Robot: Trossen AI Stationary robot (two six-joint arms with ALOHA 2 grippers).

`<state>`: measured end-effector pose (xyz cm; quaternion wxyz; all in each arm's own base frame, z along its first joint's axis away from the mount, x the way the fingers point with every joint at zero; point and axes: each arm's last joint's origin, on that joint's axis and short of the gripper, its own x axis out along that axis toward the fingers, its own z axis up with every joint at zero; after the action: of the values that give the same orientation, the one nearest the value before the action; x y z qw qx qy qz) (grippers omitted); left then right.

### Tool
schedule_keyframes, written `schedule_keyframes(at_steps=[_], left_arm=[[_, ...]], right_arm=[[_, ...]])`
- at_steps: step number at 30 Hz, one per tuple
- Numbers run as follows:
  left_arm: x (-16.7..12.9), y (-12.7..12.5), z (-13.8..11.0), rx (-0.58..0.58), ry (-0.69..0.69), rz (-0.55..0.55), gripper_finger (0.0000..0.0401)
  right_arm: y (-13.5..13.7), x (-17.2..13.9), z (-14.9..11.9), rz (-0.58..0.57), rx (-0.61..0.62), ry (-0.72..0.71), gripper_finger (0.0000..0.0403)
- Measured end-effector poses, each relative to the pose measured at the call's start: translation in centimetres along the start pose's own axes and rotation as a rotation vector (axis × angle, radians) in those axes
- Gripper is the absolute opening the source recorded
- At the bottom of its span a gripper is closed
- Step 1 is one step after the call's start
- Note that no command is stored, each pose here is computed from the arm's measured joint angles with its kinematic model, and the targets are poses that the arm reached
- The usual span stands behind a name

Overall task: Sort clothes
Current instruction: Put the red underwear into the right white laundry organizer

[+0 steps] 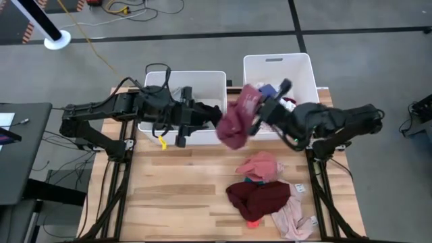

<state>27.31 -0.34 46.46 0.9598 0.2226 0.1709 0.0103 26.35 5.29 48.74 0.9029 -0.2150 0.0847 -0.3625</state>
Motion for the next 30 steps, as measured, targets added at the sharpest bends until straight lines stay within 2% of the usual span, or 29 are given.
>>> schedule_keyframes(at_steps=[6, 9, 17, 30], left_arm=[[0.0, -0.7, -0.3, -0.024, 0.040, -0.044, 0.0201], [0.0, -1.2, -0.4, -0.031, 0.061, -0.076, 0.0201], [1.3, -3.9, -1.6, -0.030, 0.095, -0.197, 0.0201], [3.4, -9.2, -4.4, 0.014, 0.131, -0.328, 0.0201]], right_arm=[[-3.1, -0.6, -1.3, -0.169, -0.014, 0.127, 0.0000], [-4.6, -0.5, -2.5, -0.216, 0.007, 0.184, 0.0000], [-7.8, 0.7, -7.3, -0.371, 0.035, 0.423, 0.0000], [-9.2, 3.7, -12.2, -0.371, 0.087, 0.791, 0.0006]])
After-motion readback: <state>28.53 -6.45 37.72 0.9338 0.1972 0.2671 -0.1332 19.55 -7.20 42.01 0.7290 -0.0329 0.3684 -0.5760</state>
